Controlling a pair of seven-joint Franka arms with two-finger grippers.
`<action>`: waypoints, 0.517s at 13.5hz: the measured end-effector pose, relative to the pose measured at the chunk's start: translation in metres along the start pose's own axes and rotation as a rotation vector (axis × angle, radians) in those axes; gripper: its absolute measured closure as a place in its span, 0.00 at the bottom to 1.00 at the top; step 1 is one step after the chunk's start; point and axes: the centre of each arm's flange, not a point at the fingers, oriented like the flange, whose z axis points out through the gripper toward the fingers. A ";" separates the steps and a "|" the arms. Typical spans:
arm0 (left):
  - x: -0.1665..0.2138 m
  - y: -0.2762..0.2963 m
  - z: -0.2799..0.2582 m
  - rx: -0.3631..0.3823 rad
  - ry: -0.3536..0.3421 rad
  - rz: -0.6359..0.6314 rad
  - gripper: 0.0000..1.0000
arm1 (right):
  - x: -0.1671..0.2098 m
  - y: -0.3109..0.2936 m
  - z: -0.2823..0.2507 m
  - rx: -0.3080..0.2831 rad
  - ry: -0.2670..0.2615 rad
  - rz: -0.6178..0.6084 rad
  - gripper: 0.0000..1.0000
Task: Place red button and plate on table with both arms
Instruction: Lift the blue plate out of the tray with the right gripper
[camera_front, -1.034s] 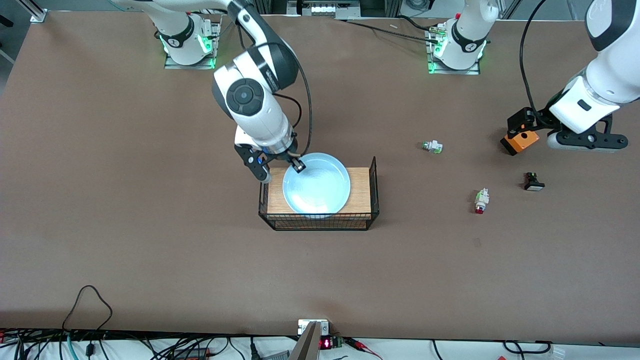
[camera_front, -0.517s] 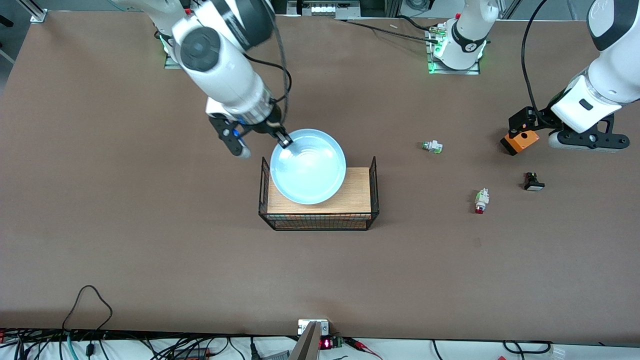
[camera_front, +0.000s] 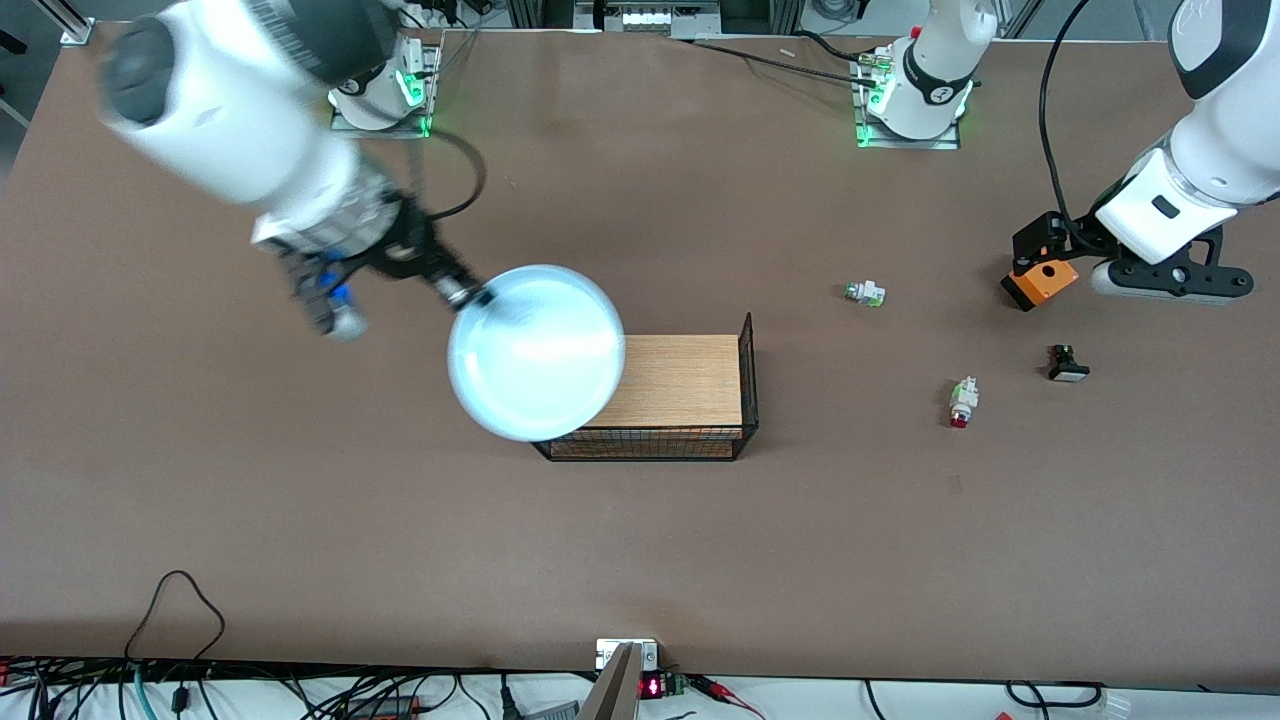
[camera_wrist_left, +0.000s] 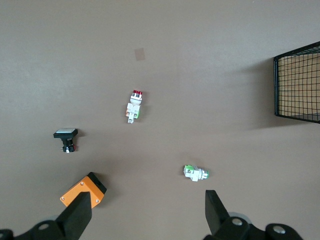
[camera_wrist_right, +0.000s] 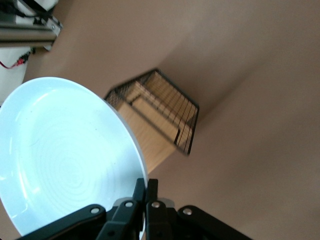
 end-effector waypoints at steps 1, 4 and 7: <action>0.000 0.000 0.000 0.000 0.000 0.001 0.00 | 0.025 0.011 -0.005 -0.011 -0.003 -0.028 0.97; -0.004 0.008 -0.006 0.001 -0.031 0.015 0.00 | 0.080 0.045 -0.018 -0.064 -0.035 -0.138 0.97; -0.004 0.017 -0.011 0.002 -0.031 0.031 0.00 | 0.130 0.086 -0.032 -0.107 -0.082 -0.273 0.97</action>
